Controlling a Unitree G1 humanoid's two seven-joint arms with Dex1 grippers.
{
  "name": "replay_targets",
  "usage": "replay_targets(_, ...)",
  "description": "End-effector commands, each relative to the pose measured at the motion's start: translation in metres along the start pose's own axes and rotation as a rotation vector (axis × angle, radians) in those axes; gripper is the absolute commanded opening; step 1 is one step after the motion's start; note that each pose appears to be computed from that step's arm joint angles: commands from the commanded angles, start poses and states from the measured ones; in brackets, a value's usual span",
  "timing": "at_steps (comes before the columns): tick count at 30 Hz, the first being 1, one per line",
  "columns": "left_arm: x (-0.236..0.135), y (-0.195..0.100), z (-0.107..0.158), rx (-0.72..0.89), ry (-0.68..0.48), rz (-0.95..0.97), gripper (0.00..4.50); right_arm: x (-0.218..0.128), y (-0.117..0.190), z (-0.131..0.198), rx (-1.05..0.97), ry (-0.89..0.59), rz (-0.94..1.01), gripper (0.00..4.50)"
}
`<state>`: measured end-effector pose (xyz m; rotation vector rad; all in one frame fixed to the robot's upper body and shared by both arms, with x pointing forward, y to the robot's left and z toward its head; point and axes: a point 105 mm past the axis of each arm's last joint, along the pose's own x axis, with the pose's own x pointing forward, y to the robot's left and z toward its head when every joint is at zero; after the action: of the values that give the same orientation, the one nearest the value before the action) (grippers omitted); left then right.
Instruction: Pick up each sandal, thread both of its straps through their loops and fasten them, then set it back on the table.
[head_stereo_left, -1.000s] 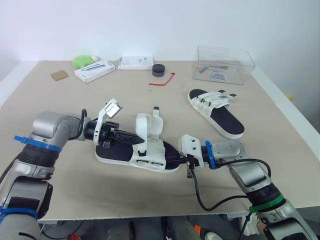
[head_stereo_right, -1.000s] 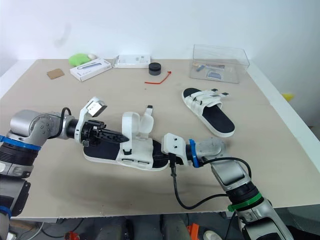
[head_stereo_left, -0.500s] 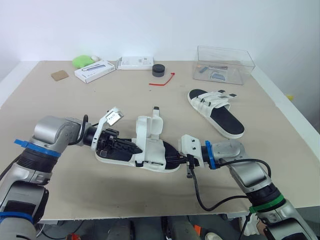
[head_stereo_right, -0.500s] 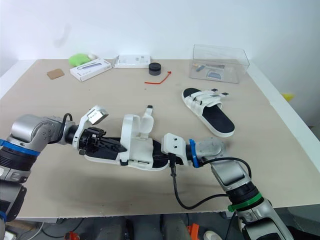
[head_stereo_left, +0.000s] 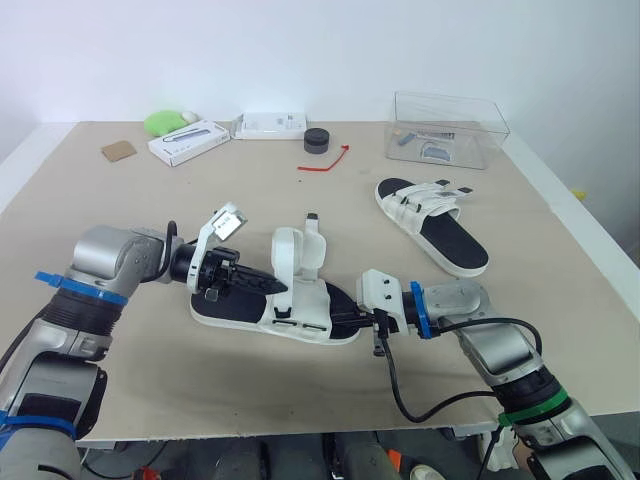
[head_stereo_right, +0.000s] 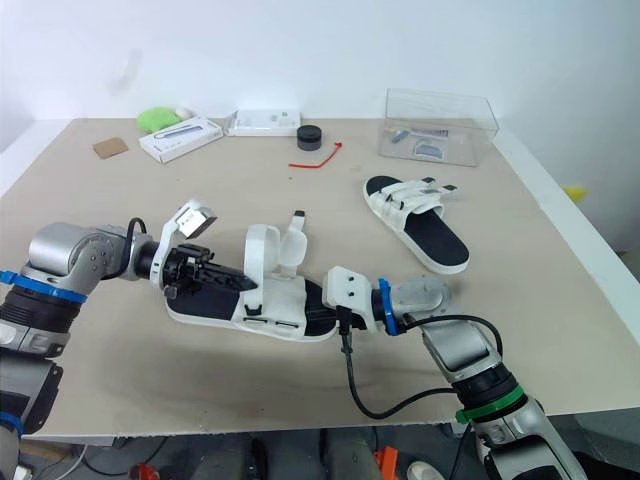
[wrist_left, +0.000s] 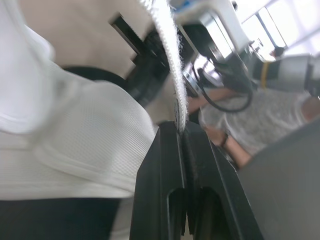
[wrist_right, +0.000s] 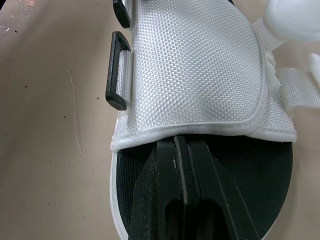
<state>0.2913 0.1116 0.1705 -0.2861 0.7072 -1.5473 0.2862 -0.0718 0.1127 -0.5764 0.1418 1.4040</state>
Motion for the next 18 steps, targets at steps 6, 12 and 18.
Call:
replay_targets(6, 0.002, -0.004, -0.006, 0.04, 0.054, -0.007, 0.02, -0.001, 0.004, -0.002, -0.014, 0.023, 0.014, 0.0)
replay_targets(12, 0.002, 0.01, -0.004, 0.062, 0.039, 0.069, 0.02, -0.001, 0.003, -0.001, -0.01, 0.017, 0.012, 0.0)
replay_targets(18, 0.003, 0.013, -0.004, 0.09, 0.045, 0.079, 0.02, 0.0, 0.004, -0.002, -0.017, 0.02, 0.017, 0.0)
